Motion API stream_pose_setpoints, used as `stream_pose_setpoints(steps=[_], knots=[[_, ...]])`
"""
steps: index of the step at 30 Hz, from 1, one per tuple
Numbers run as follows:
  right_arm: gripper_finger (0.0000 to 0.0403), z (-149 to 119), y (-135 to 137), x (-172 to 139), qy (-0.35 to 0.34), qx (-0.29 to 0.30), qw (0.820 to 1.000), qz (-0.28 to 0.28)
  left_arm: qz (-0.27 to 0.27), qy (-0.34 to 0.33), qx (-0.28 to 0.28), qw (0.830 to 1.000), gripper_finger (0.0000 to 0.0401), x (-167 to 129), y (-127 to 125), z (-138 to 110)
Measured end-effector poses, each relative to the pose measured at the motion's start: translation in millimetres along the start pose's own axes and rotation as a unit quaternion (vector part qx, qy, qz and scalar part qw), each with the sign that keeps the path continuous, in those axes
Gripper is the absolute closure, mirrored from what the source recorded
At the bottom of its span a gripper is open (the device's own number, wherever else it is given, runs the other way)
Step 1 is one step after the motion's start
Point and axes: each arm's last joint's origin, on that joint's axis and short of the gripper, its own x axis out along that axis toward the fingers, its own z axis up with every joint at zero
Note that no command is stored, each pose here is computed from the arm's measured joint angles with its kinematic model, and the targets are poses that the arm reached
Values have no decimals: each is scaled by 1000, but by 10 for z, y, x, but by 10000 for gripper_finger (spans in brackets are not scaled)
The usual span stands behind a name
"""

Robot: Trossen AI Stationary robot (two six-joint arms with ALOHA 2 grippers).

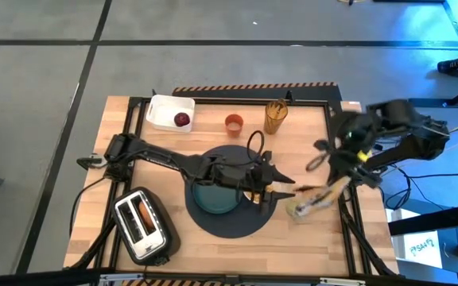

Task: Arrange a breakfast setting
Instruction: Pour the cereal into the white bowl

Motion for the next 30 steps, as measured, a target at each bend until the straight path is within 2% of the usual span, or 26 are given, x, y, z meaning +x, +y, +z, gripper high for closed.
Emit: stream_pose_setpoints(steps=[4,10,14,21,26,30], knots=[[403,-239,60,274,53,-8,998,26,15,31,6,999,235,-67,-100,-11],[403,-442,141,681,79,-44,996,7,58,65,7,996,235,-274,-277,86],[403,-541,221,909,112,-54,992,-12,97,68,14,993,235,-327,-302,110],[403,-575,471,1035,130,-48,990,16,132,72,1,989,235,-324,-206,106],[402,-590,539,1051,135,-33,990,-15,174,61,-31,982,235,-302,-33,121],[402,-602,521,1008,126,-30,990,-53,181,60,-36,981,235,-293,35,127]])
